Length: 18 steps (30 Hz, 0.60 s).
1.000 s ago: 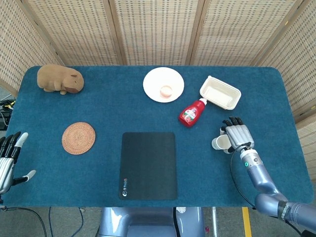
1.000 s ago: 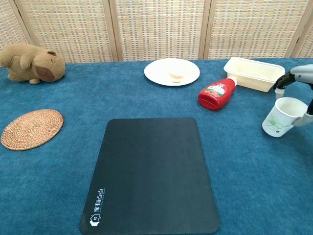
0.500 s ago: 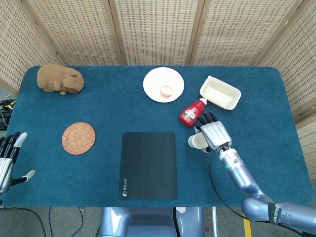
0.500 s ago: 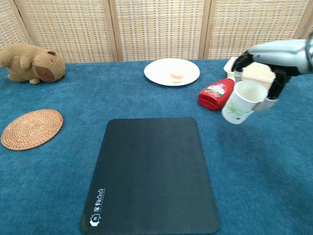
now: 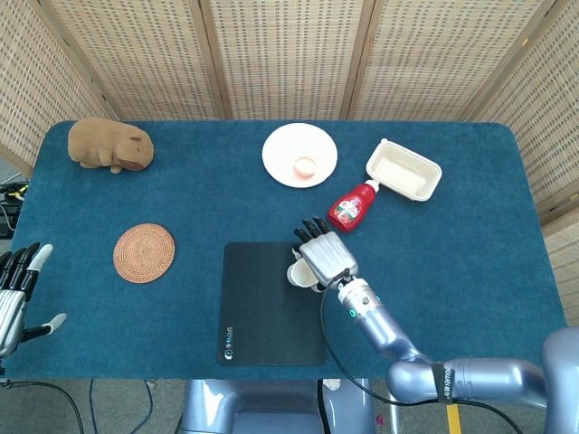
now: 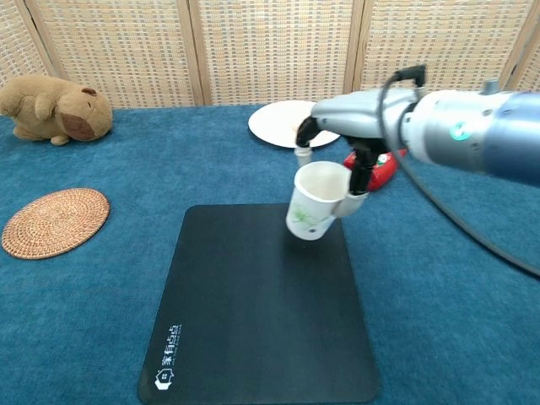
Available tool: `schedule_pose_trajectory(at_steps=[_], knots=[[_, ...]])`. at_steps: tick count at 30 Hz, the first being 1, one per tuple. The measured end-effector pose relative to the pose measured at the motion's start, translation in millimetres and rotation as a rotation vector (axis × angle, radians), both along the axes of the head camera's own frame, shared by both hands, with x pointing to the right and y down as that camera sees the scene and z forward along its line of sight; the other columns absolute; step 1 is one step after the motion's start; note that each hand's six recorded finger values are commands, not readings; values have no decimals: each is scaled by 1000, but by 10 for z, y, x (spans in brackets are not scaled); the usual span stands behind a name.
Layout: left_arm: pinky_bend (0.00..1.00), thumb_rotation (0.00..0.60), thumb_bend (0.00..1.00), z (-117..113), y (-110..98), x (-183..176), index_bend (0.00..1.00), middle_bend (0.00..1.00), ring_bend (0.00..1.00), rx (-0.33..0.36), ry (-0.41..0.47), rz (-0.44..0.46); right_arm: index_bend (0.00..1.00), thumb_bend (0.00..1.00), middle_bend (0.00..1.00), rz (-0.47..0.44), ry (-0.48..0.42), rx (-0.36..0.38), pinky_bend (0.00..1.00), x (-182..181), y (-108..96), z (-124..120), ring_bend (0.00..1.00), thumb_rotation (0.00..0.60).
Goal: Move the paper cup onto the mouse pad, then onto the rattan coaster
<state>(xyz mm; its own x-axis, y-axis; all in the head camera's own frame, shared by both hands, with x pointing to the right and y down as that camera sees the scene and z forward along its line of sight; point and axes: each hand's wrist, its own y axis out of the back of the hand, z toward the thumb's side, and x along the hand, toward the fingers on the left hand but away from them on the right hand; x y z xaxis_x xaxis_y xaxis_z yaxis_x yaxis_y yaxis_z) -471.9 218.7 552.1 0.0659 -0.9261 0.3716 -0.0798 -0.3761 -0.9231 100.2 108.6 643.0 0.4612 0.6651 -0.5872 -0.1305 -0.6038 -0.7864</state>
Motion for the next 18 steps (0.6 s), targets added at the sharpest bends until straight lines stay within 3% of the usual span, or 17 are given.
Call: schedule_pose_trajectory(at_steps=[14, 18], knots=[[0, 600, 138, 0, -39, -109, 0, 0, 0, -8, 35, -26, 409, 48, 154, -38, -11, -4, 0, -667, 108, 292, 0, 600], [0, 600, 138, 3, -44, -108, 0, 0, 0, -9, 39, -24, 314, 50, 89, -42, 3, -3, 0, -706, 138, 366, 0, 600]])
